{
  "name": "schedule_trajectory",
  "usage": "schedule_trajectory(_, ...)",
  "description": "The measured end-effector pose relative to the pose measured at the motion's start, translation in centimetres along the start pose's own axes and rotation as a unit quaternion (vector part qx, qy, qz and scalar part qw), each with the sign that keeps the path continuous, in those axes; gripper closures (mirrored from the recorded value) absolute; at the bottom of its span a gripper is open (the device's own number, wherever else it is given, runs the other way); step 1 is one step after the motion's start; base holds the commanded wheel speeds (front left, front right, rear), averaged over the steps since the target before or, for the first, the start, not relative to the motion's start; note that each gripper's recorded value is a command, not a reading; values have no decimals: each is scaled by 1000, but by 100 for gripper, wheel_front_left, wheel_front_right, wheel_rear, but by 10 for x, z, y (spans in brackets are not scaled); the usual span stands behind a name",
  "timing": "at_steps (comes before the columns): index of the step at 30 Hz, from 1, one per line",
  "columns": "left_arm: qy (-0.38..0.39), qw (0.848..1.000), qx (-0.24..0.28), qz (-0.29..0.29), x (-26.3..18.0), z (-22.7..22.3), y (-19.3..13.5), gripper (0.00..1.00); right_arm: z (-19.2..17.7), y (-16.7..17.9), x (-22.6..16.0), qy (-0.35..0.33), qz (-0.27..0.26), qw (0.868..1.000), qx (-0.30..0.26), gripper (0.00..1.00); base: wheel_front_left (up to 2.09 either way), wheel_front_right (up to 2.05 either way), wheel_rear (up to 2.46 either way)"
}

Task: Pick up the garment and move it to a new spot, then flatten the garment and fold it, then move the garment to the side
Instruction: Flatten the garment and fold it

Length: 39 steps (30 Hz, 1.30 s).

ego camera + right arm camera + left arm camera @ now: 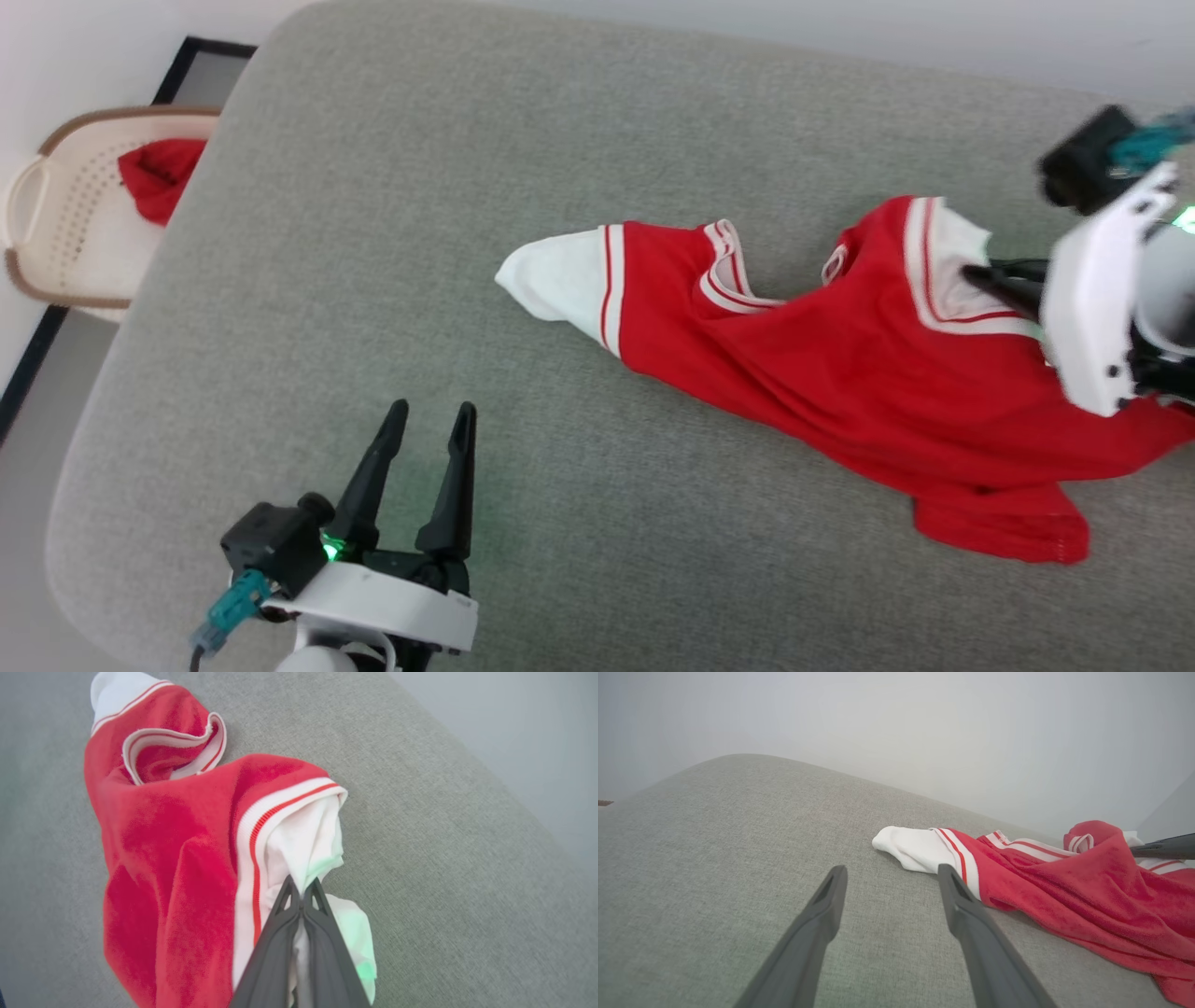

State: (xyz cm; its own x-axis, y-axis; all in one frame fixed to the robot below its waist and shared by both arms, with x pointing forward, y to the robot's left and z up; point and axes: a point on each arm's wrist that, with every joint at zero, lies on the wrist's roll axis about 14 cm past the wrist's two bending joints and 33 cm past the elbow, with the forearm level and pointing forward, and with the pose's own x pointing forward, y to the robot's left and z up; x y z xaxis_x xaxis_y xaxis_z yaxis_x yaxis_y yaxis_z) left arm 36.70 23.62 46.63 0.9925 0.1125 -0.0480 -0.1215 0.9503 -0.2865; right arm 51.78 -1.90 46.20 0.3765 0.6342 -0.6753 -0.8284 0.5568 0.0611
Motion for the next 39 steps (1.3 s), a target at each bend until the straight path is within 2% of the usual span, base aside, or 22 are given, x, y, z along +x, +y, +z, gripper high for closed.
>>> schedule_trajectory(4,0,1000,1,-9,1,0,-4,0,-6,-26,-21,-43,-31,996,67,100,0,0,0)
schedule_trajectory(7,-3,1000,0,-18,3,2,-8,0,-21,-55,-41,-70,-75,988,117,100,0,0,0)
schedule_trajectory(11,-1,1000,3,-31,6,0,-14,0,-49,-90,-67,-98,-135,969,183,100,0,0,0)
schedule_trajectory(18,4,999,7,-49,13,-3,-23,0,-85,-140,-105,-147,-230,922,274,100,0,0,0)
schedule_trajectory(20,5,999,7,-52,14,-4,-24,0,-97,-149,-111,-151,-251,910,295,100,0,0,0)
schedule_trajectory(24,7,998,9,-54,15,-5,-24,0,-128,-164,-120,-127,-301,896,300,100,0,0,0)
schedule_trajectory(28,10,998,11,-55,16,-7,-23,0,-136,-161,-110,-120,-311,893,303,100,0,0,0)
schedule_trajectory(29,11,998,12,-55,17,-8,-23,0,-139,-162,-110,-114,-318,893,297,95,0,0,0)
schedule_trajectory(31,11,998,13,-55,18,-8,-23,0,-141,-168,-115,-122,-336,887,291,51,0,0,0)
schedule_trajectory(32,11,998,13,-56,19,-8,-23,0,-142,-170,-117,-127,-344,884,291,0,0,0,0)
schedule_trajectory(39,3,997,40,-73,27,2,-21,0,-118,-170,-135,-189,-374,872,253,0,0,0,0)
